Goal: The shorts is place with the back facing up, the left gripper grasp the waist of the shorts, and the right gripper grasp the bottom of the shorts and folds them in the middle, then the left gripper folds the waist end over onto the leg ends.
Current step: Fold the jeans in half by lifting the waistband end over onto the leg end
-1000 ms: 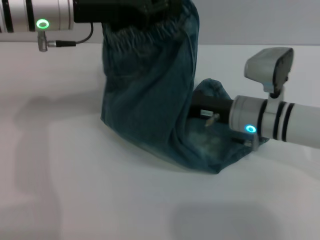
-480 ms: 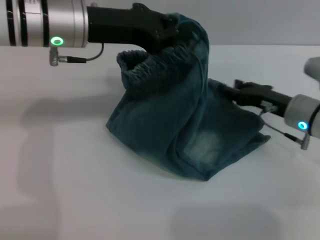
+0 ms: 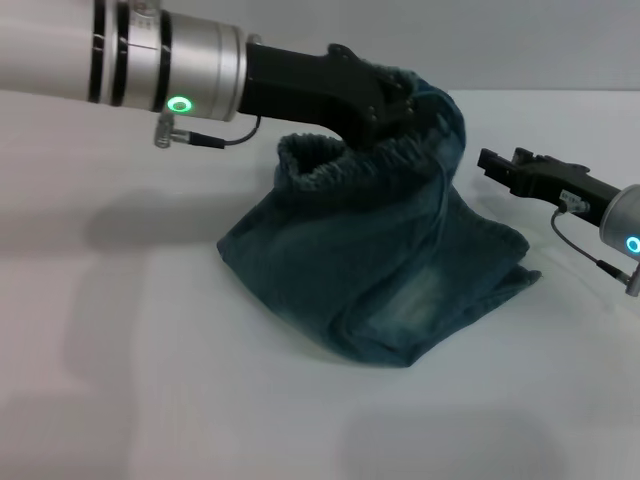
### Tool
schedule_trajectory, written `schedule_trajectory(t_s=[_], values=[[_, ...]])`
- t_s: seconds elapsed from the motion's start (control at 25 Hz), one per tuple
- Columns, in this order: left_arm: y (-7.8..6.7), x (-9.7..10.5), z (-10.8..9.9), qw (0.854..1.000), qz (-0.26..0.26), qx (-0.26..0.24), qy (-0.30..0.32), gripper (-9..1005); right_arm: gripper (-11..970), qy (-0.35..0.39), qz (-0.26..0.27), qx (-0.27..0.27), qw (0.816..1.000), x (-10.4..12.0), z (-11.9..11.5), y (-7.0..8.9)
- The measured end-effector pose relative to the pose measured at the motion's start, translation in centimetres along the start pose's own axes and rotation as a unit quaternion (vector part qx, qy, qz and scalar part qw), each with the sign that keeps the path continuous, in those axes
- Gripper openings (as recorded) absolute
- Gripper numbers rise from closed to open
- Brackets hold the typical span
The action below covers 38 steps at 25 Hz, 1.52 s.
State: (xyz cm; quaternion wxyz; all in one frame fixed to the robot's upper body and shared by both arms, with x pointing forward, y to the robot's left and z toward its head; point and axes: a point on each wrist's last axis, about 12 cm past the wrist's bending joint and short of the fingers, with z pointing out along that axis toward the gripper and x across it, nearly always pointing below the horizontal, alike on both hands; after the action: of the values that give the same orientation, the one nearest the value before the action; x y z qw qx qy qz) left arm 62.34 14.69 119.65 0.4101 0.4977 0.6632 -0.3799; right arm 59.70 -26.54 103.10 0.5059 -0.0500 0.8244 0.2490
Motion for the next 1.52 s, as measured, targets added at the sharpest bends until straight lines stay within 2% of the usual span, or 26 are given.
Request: schedule_trajectory(t_s=[0.28, 0.52, 0.72, 0.96, 1.12, 1.28, 1.52], values=[[-0.4, -0.8, 2.0, 1.000, -0.001, 0.007, -0.009, 153, 567, 0.007, 0.002, 0.023, 1.000, 0.3, 0.0, -0.5], [-0.6, -0.8, 3.6, 1.000, 0.004, -0.009, -0.009, 162, 567, -0.008, 0.039, 0.076, 0.996, 0.4, -0.7, -2.1], [-0.6, -0.9, 3.8, 1.000, 0.009, -0.010, -0.008, 347, 567, -0.020, 0.050, 0.094, 0.994, 0.5, -1.3, -2.9], [-0.7, -0.9, 3.8, 1.000, 0.020, -0.008, 0.000, 531, 567, -0.020, 0.051, 0.095, 0.994, 0.6, -1.4, -2.9], [-0.7, -0.7, 3.8, 0.999, 0.036, -0.007, 0.027, 665, 567, -0.021, 0.049, 0.091, 0.994, 0.5, -1.3, -2.8], [-0.7, -0.5, 3.9, 0.995, 0.062, -0.008, 0.080, 815, 567, -0.019, 0.048, 0.089, 0.995, 0.6, -1.2, -2.7], [-0.4, -0.5, 4.0, 0.986, 0.084, -0.018, 0.140, 852, 567, -0.013, 0.054, 0.087, 0.995, 1.0, -1.2, -2.5]])
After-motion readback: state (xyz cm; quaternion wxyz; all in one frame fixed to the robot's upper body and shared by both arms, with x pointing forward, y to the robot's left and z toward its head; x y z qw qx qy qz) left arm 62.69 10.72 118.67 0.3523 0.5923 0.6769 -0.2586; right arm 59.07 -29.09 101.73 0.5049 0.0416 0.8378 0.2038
